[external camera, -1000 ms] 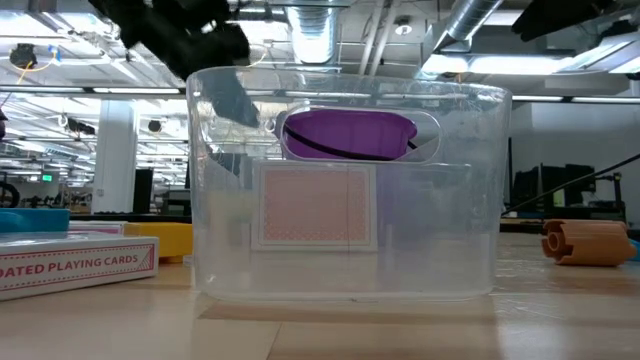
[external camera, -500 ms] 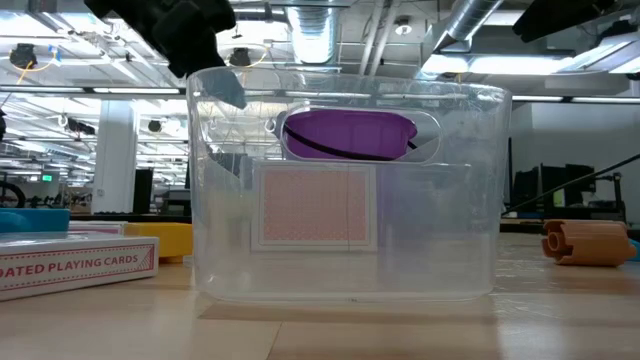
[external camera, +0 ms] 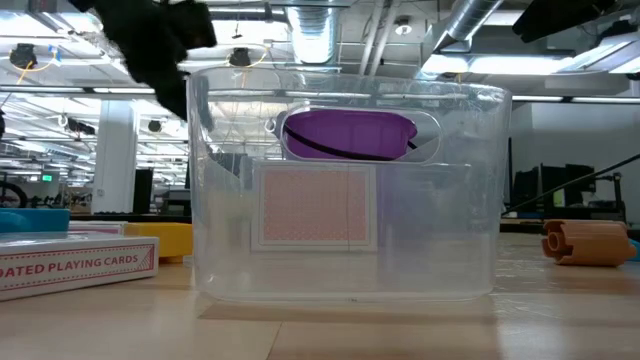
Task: Pick & Place Toys
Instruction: Put the yellow game piece into the yellow bin
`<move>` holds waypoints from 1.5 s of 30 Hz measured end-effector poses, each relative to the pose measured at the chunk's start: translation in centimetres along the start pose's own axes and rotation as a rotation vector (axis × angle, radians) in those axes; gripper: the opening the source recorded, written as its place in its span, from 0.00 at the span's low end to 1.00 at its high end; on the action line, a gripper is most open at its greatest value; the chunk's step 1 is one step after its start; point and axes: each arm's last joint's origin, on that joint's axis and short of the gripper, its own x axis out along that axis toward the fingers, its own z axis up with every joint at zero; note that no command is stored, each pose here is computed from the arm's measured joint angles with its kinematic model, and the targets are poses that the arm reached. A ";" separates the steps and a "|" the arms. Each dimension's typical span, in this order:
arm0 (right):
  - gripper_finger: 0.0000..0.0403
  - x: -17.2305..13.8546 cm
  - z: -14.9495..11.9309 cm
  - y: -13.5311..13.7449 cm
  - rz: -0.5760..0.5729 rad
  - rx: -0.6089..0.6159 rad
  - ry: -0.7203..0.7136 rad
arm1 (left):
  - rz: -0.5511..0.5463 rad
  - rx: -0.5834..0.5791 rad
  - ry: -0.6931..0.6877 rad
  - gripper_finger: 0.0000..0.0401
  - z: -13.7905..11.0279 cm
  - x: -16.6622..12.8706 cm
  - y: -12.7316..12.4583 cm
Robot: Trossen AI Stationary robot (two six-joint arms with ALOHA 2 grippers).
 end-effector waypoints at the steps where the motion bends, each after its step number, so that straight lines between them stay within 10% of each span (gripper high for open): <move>1: 0.95 0.0 0.0 0.0 0.000 0.000 0.000 | -0.054 0.013 0.015 0.70 -0.2 0.0 -0.8; 17: 0.95 0.0 0.0 0.0 0.004 0.008 0.010 | -0.176 0.109 -0.258 0.70 -0.7 -0.5 -11.0; 29: 0.95 0.0 -0.1 0.0 0.009 0.008 0.024 | -0.116 0.057 0.018 0.82 -3.5 8.1 -13.5; 45: 0.95 0.0 -0.1 0.1 0.011 0.007 0.031 | -0.072 0.080 -0.025 0.84 -4.8 12.7 -14.8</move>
